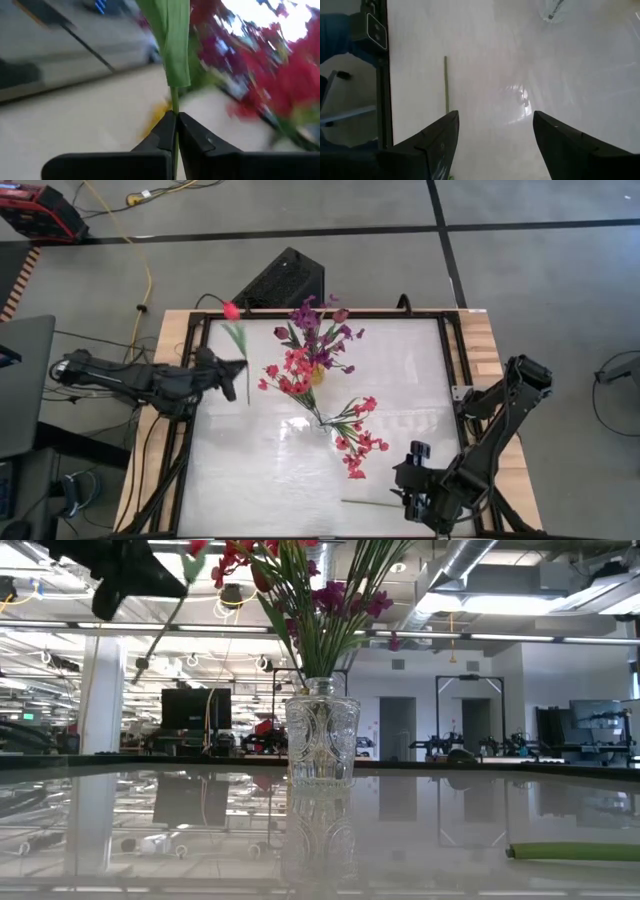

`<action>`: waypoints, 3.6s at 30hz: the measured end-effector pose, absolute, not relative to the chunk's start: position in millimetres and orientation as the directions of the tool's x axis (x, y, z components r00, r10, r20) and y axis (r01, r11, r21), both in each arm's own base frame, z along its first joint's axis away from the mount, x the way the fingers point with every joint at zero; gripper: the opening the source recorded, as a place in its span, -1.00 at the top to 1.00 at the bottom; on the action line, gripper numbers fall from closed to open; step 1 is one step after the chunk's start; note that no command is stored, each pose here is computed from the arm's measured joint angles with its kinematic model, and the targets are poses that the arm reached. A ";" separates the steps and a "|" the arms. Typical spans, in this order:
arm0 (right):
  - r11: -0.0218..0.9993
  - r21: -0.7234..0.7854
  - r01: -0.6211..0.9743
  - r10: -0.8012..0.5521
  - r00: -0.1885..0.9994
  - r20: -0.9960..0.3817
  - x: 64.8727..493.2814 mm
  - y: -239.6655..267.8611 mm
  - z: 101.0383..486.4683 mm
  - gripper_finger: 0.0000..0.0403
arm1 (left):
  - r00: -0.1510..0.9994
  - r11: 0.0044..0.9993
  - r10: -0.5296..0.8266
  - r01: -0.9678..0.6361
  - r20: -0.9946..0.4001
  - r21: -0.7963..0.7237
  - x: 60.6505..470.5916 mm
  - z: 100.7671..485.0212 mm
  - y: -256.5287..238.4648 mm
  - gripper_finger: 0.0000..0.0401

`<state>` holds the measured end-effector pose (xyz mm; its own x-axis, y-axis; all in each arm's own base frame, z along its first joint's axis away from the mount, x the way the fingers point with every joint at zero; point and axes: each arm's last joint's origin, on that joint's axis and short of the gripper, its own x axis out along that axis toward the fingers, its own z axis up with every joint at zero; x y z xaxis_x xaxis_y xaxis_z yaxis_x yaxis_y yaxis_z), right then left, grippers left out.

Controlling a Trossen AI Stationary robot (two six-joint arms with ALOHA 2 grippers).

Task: Sort flowers into vase by color
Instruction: Put the top pink tulip into the transparent vase

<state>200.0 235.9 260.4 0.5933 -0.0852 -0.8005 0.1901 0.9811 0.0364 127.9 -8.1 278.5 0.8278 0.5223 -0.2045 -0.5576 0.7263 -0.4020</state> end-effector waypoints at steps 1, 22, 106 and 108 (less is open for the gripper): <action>0.980 0.036 0.194 -0.088 0.592 -0.801 201.2 234.9 260.3 -0.40 | 0.805 0.714 0.567 -0.585 -0.174 -0.384 124.4 281.5 -7.1 1.00; 0.975 0.027 0.221 -0.088 0.494 -0.865 239.3 196.0 258.3 -0.40 | 0.842 0.908 -0.291 0.392 0.455 -0.145 146.6 341.4 -67.1 1.00; 0.957 0.131 0.259 -0.015 0.497 -0.868 231.4 209.8 259.2 -0.40 | 0.992 0.989 0.126 -0.125 -0.010 0.077 293.1 166.4 -85.3 1.00; 0.953 0.147 0.266 -0.006 0.499 -0.866 228.1 213.8 259.3 -0.40 | 0.992 0.987 0.126 -0.124 -0.020 0.100 292.8 166.4 -85.2 0.98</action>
